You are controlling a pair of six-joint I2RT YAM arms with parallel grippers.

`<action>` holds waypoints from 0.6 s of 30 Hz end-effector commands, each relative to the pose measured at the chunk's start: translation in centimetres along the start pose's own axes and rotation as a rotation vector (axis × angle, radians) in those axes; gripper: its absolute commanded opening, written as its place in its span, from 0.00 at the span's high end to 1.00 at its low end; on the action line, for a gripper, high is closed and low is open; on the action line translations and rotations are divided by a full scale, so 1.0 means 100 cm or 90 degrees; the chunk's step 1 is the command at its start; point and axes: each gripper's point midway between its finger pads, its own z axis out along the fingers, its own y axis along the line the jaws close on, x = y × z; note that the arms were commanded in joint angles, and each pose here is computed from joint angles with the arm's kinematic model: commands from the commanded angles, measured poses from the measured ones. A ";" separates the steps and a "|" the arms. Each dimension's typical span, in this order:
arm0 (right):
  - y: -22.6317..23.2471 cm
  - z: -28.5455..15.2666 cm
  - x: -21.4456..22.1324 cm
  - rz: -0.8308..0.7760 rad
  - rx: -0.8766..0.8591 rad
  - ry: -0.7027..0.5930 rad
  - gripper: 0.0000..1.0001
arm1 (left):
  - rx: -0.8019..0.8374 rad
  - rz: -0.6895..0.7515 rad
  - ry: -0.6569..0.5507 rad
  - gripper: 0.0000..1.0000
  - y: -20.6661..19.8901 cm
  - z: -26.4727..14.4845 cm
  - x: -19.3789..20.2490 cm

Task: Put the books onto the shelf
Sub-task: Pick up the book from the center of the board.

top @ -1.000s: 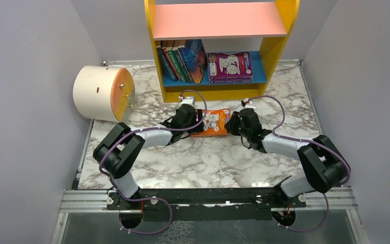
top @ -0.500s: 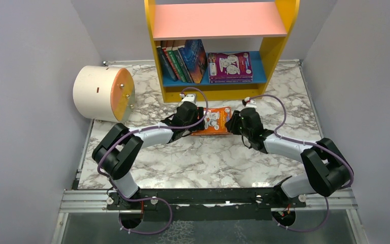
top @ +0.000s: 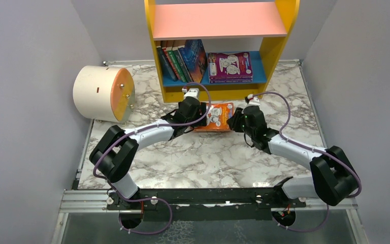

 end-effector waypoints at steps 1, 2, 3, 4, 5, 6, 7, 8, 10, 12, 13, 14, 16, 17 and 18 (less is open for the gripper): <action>0.048 -0.009 -0.031 0.000 -0.111 -0.038 0.83 | 0.159 -0.015 -0.086 0.41 -0.077 -0.029 -0.053; 0.048 -0.010 -0.031 0.000 -0.111 -0.038 0.85 | 0.160 -0.015 -0.086 0.43 -0.078 -0.029 -0.053; 0.048 -0.010 -0.031 0.000 -0.112 -0.038 0.85 | 0.161 -0.014 -0.087 0.45 -0.079 -0.030 -0.053; 0.049 -0.010 -0.032 0.001 -0.113 -0.039 0.85 | 0.162 -0.015 -0.088 0.45 -0.079 -0.030 -0.054; 0.049 -0.011 -0.032 0.002 -0.114 -0.040 0.85 | 0.161 -0.016 -0.089 0.45 -0.079 -0.031 -0.054; 0.050 -0.012 -0.033 0.003 -0.116 -0.042 0.85 | 0.162 -0.017 -0.091 0.46 -0.079 -0.032 -0.055; 0.050 -0.013 -0.034 0.003 -0.118 -0.044 0.86 | 0.162 -0.017 -0.093 0.46 -0.079 -0.033 -0.056; 0.051 -0.014 -0.036 0.005 -0.120 -0.048 0.86 | 0.161 -0.017 -0.094 0.46 -0.079 -0.034 -0.056; 0.052 -0.016 -0.038 0.007 -0.122 -0.054 0.86 | 0.161 -0.017 -0.098 0.46 -0.079 -0.035 -0.059; 0.054 -0.018 -0.041 0.008 -0.126 -0.059 0.88 | 0.161 -0.015 -0.101 0.46 -0.080 -0.037 -0.061; 0.055 -0.019 -0.043 0.011 -0.129 -0.062 0.89 | 0.162 -0.015 -0.103 0.46 -0.080 -0.038 -0.063; 0.056 -0.020 -0.044 0.012 -0.131 -0.064 0.90 | 0.162 -0.015 -0.105 0.46 -0.081 -0.039 -0.064; 0.057 -0.021 -0.046 0.011 -0.135 -0.067 0.91 | 0.165 -0.014 -0.110 0.46 -0.083 -0.040 -0.068; 0.059 -0.022 -0.048 0.008 -0.138 -0.071 0.92 | 0.167 -0.013 -0.112 0.46 -0.084 -0.041 -0.070; 0.060 -0.023 -0.050 0.006 -0.142 -0.073 0.92 | 0.168 -0.012 -0.113 0.46 -0.085 -0.042 -0.072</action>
